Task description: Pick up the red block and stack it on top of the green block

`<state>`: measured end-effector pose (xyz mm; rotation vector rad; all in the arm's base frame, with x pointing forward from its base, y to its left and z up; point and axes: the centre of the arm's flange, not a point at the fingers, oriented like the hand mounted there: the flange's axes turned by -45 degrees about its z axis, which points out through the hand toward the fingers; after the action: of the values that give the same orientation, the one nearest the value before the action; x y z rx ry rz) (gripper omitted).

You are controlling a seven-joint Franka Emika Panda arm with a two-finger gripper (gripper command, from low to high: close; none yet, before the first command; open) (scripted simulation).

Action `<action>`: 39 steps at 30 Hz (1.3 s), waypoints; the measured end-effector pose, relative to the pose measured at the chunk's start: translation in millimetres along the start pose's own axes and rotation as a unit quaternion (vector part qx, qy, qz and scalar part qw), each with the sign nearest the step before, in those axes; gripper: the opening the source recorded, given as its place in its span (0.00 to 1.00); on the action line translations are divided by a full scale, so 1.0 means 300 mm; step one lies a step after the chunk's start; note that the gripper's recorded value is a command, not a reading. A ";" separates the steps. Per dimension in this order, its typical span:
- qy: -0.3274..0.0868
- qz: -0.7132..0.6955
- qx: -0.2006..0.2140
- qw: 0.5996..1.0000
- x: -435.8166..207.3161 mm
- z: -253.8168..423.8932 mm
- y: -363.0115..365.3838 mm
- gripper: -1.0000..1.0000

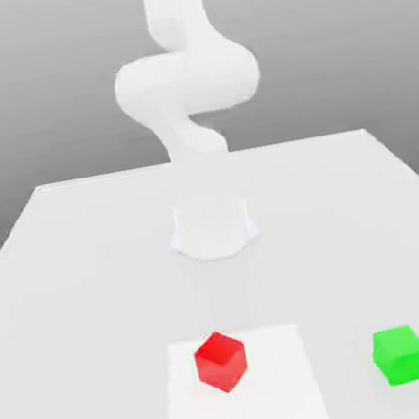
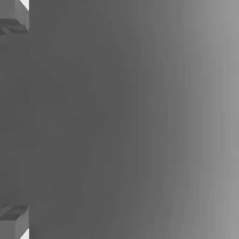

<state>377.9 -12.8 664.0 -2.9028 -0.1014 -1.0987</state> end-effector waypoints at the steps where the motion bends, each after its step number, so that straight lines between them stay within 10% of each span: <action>1: -0.016 -0.013 0.012 1.000 -0.017 0.080 0.016 0.50; 23: -0.317 -0.346 0.132 0.873 -0.947 1.125 0.040 0.50; 39: -0.327 -0.368 0.132 0.861 -1.131 1.297 0.046 0.50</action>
<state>382.3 -20.8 147.6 -2.8476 -1.3351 -0.0047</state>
